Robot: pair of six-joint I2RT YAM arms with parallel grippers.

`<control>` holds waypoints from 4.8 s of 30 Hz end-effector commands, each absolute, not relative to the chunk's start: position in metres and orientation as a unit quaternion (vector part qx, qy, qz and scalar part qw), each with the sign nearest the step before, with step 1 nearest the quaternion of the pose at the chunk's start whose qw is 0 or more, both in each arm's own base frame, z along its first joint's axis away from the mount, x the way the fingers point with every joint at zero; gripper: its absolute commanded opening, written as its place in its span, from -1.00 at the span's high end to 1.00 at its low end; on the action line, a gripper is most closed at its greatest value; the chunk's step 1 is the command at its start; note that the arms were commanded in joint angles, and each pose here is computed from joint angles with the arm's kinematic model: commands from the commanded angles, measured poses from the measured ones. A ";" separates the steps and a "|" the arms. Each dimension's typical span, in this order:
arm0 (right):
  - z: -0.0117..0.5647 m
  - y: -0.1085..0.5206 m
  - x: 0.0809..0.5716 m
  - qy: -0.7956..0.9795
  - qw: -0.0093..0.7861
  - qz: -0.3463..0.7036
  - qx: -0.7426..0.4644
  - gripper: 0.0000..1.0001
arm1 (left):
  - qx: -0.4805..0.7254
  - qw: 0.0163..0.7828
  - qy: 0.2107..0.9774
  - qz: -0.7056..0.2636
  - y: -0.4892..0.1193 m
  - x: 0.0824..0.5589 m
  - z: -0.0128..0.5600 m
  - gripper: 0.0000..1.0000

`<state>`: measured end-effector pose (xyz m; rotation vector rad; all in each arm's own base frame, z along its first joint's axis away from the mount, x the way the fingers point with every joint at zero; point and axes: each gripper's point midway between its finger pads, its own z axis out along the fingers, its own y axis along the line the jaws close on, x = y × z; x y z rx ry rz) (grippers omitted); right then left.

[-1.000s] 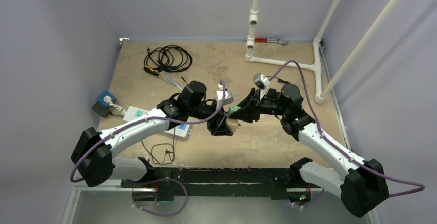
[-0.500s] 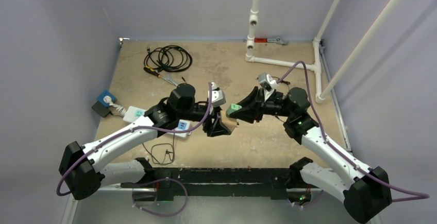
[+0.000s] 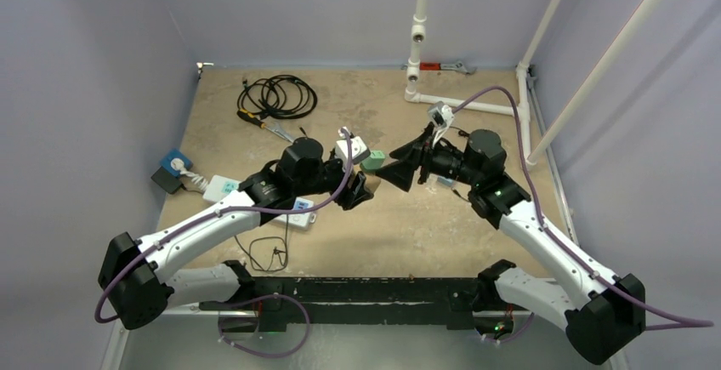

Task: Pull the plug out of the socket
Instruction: Remove the plug from the socket.

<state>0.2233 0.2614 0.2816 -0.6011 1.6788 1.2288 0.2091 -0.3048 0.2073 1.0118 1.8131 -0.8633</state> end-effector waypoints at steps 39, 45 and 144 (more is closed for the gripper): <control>0.258 0.288 0.276 0.751 0.428 0.502 0.031 0.87 | 0.369 0.472 0.754 -0.269 -0.297 0.242 0.202 1.00; 0.259 0.272 0.289 0.774 0.481 0.410 0.033 1.00 | 0.359 0.467 0.764 -0.262 -0.297 0.246 0.196 1.00; 0.260 0.232 0.283 0.764 0.501 0.404 0.048 1.00 | 0.353 0.446 0.796 -0.207 -0.291 0.260 0.157 1.00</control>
